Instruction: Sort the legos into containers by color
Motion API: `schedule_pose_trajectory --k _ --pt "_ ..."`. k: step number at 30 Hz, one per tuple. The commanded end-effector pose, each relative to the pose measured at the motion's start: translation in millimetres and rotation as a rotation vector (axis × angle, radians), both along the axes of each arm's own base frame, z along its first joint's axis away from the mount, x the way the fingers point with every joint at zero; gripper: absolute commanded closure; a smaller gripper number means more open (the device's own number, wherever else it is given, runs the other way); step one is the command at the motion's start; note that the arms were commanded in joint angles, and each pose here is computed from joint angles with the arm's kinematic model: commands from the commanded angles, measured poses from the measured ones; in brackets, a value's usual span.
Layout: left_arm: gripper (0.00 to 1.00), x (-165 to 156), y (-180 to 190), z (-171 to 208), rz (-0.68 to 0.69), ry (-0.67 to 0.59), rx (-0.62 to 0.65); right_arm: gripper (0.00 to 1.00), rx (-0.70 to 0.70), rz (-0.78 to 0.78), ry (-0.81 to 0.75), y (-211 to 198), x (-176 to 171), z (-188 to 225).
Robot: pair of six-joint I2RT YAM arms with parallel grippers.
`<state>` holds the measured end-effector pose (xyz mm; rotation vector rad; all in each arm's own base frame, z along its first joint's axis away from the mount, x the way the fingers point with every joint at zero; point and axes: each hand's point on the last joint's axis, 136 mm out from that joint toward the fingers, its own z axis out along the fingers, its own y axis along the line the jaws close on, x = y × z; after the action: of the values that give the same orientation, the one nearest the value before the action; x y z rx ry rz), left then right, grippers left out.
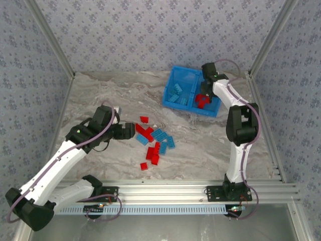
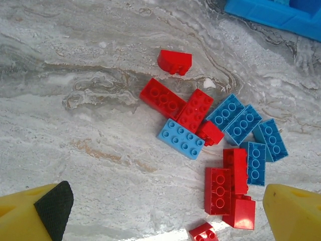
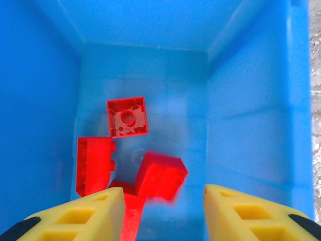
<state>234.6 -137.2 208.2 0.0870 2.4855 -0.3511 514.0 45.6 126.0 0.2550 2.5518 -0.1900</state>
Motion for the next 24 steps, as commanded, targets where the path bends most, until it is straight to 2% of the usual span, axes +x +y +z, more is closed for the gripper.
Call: schedule_pose_trajectory --k 1,6,10,11,14,17,20,24 --pt "0.01 8.8 -3.7 -4.6 0.032 0.023 -0.007 0.52 0.024 0.033 -0.017 6.9 -0.6 24.2" --pt "0.01 38.2 -15.3 -9.6 0.079 0.055 0.018 0.52 0.063 0.048 -0.070 16.1 -20.1 61.4" --pt "0.01 72.0 -25.1 -32.1 0.108 0.106 0.084 0.50 0.105 0.090 -0.153 33.0 -64.2 96.7" --pt "0.01 80.9 -27.8 -38.8 0.113 0.120 0.101 0.48 0.126 0.109 -0.171 37.7 -80.9 104.3" --pt "0.01 102.9 -38.1 -61.6 0.111 0.179 0.134 0.27 0.211 0.158 -0.212 47.7 -128.8 120.3" --pt "0.01 120.4 -58.4 -82.3 0.071 0.217 0.116 0.12 0.278 0.177 -0.237 45.8 -174.1 130.3" --pt "0.01 136.1 -77.7 -100.2 0.031 0.225 0.082 0.05 0.304 0.179 -0.251 37.8 -211.7 128.7" --pt "0.01 153.2 -88.3 -123.8 0.002 0.244 0.109 0.00 0.303 0.170 -0.278 26.0 -240.7 131.8"
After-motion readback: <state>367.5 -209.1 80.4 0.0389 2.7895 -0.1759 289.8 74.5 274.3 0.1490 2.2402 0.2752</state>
